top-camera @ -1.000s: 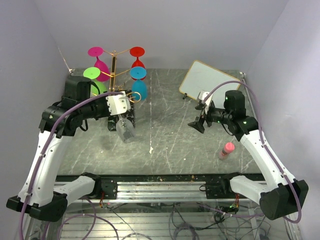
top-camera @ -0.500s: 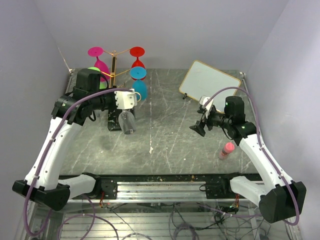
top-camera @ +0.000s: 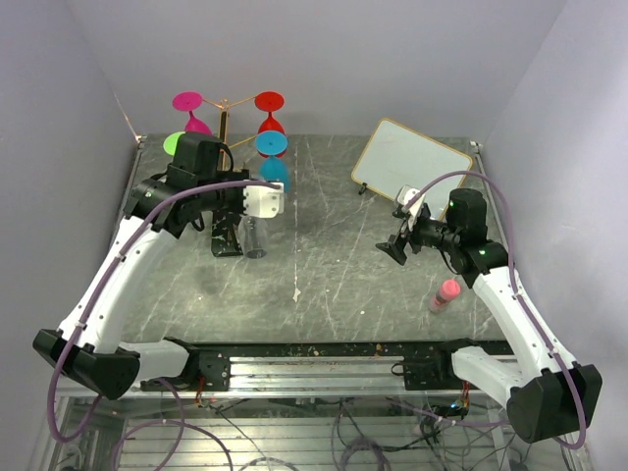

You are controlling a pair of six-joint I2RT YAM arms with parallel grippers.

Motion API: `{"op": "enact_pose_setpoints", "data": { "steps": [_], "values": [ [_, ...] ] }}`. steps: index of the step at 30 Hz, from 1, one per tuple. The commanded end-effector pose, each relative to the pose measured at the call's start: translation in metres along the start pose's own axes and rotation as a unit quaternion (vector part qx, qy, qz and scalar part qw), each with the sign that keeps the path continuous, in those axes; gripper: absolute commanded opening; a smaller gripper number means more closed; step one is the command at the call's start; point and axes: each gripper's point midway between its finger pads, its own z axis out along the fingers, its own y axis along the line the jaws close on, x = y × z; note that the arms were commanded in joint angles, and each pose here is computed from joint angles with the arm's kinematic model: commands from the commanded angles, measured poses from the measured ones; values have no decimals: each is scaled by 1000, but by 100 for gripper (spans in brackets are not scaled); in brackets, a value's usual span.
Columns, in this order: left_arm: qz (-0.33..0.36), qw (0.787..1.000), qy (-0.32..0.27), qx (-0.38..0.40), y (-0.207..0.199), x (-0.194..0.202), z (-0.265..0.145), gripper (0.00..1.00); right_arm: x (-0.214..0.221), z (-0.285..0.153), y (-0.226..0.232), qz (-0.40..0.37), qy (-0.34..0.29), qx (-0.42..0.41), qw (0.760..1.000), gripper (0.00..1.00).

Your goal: Place the wine glass upside down on the wine glass rack

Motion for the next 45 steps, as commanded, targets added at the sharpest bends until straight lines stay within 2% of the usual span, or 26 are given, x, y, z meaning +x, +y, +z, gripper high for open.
{"op": "enact_pose_setpoints", "data": {
  "steps": [1,21,45],
  "values": [
    [40,998,-2,-50,30,-13,-5,7,1,-1,0,-10,-4,1,1000,88],
    [66,996,21,-56,32,-29,20,7,4,-2,2,-14,-2,-2,1000,88],
    [30,998,-15,-45,21,-48,31,7,6,-2,4,-12,-2,-7,1000,88]
  ]
}}
